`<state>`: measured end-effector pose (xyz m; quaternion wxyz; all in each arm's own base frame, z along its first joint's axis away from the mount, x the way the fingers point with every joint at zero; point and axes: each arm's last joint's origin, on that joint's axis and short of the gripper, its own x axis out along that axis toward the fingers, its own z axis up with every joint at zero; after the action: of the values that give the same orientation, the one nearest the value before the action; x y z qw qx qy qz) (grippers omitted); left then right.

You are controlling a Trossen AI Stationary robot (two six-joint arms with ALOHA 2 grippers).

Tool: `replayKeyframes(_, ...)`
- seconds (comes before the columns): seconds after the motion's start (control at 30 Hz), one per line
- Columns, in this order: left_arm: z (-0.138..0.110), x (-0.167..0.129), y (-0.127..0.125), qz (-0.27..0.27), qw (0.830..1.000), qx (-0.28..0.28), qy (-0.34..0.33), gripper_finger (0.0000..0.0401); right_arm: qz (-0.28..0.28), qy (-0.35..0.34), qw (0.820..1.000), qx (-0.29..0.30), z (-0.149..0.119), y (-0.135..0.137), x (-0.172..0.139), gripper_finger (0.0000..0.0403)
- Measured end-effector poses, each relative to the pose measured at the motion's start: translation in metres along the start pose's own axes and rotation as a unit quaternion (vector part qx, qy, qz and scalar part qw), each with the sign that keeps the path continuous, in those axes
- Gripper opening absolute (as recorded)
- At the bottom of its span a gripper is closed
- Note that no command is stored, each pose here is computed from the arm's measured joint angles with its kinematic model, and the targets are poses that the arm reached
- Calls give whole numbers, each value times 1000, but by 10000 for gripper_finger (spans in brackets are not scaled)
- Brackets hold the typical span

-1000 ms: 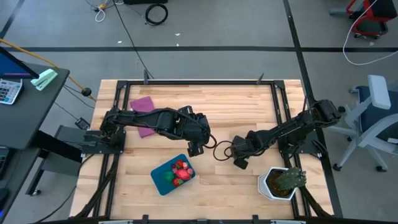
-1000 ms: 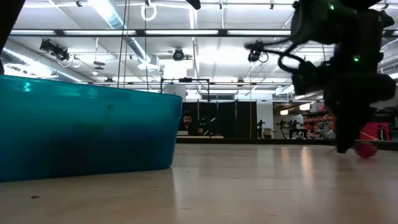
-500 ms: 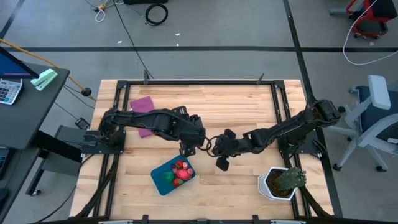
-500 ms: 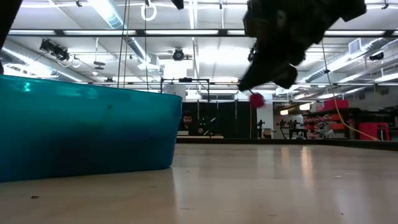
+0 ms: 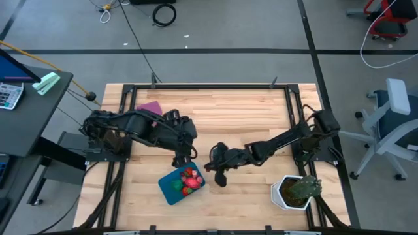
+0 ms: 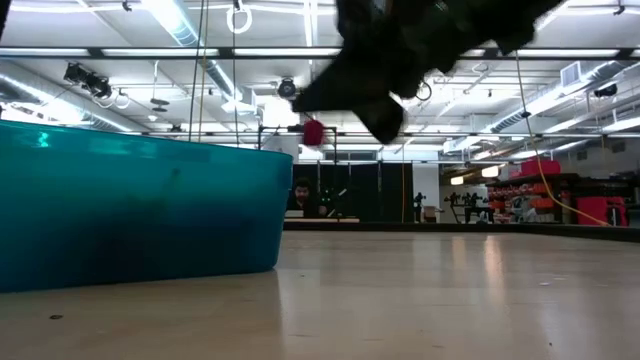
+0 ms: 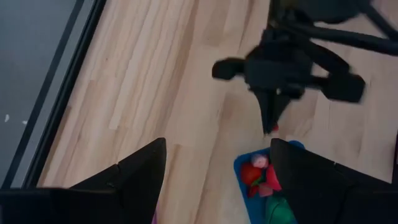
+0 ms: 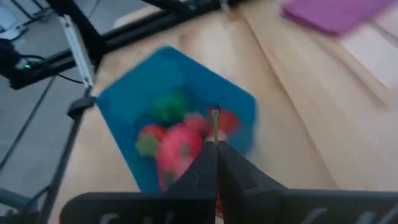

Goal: Pick and placing Produce into tupperware
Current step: Put the cherry into the blue bin, then return to Home Position

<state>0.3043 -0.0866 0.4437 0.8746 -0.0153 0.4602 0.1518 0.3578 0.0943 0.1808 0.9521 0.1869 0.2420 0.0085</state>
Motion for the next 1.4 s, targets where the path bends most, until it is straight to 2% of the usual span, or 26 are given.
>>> replayKeyframes(0.17, -1, 1, -4, -2, 1000, 3, 2, 291, 51, -23, 997, -52, 26, 28, 35, 0)
replayKeyframes(0.3, 0, 5, -6, 0, 1000, 5, 7, 291, 54, -3, 996, -75, 39, 41, 57, 0)
replayKeyframes(0.43, -2, 1, -8, -4, 1000, 9, 4, 291, 31, 43, 995, -81, 34, 41, 77, 0)
replayKeyframes(0.63, -7, -5, -16, -20, 1000, 23, 2, 291, 22, 59, 994, -84, 21, 35, 102, 5)
replayKeyframes(0.87, -12, -10, -24, -30, 999, 36, 0, 291, 8, 78, 992, -95, 17, 25, 107, 52)
replayKeyframes(0.97, -12, -10, -25, -31, 999, 38, 0, 291, 7, 81, 991, -106, 22, 26, 102, 82)
replayKeyframes(1.13, -13, -11, -26, -33, 998, 55, 0, 291, 12, 62, 989, -131, 48, 36, 76, 117)
replayKeyframes(1.23, -14, -14, -26, -37, 997, 62, -4, 291, 4, 90, 984, -155, 68, 41, 42, 125)
replayKeyframes(1.4, -19, -43, -6, -55, 995, 76, -38, 291, -34, 144, 970, -191, 103, 45, -47, 124)
